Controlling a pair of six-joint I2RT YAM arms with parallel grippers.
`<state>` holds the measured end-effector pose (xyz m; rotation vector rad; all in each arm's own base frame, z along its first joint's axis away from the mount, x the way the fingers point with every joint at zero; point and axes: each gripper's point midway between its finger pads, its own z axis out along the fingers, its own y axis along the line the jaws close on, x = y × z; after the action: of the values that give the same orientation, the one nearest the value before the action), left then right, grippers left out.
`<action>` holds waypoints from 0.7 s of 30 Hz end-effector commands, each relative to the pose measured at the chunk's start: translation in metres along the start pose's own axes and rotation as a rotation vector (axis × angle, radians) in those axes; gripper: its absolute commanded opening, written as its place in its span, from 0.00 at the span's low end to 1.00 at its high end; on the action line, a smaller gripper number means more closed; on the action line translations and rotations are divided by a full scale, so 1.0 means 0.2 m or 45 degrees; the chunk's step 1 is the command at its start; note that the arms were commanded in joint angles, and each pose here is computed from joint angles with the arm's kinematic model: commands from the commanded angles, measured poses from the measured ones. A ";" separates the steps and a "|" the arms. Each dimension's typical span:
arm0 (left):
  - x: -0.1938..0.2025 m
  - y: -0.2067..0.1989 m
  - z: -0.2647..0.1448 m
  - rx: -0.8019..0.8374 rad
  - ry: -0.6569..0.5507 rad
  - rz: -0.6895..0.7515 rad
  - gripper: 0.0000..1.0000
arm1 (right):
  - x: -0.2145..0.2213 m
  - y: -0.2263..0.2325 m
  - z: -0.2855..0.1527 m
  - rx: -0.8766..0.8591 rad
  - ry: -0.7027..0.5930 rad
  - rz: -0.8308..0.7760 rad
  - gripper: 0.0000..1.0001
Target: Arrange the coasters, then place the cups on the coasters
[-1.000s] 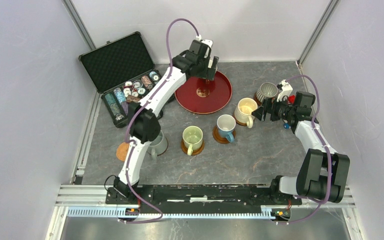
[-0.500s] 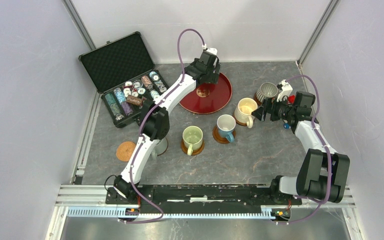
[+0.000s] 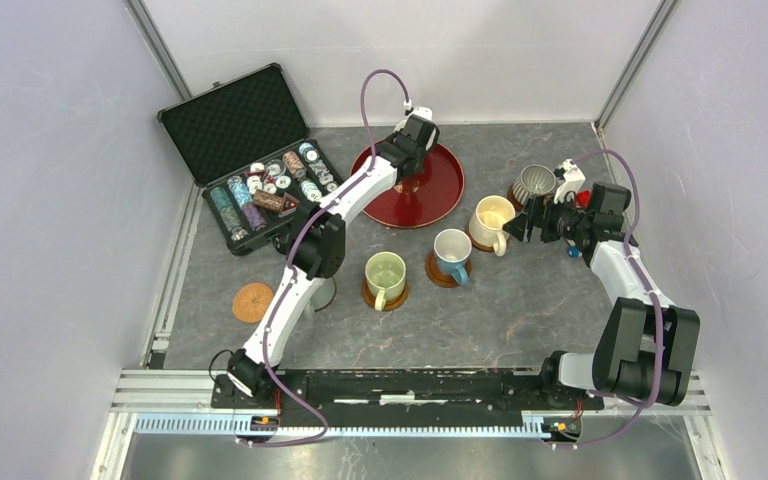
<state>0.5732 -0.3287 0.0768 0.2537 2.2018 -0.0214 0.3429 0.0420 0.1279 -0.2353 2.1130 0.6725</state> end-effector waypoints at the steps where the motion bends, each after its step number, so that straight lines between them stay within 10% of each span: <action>1: -0.23 0.11 -0.17 -0.043 -0.116 -0.090 0.23 | -0.11 0.01 -0.01 -0.023 -0.052 -0.057 0.98; 9: -0.22 0.18 -0.37 0.003 -0.055 -0.101 0.03 | -0.11 0.02 -0.02 -0.028 -0.059 -0.065 0.98; 21: 0.24 0.29 -0.56 0.006 0.268 0.050 0.09 | -0.12 0.03 -0.02 -0.033 -0.064 -0.070 0.98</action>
<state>0.4837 -0.2607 0.0906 0.3147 2.4091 0.0404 0.3413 0.0436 0.1277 -0.2374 2.1152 0.6860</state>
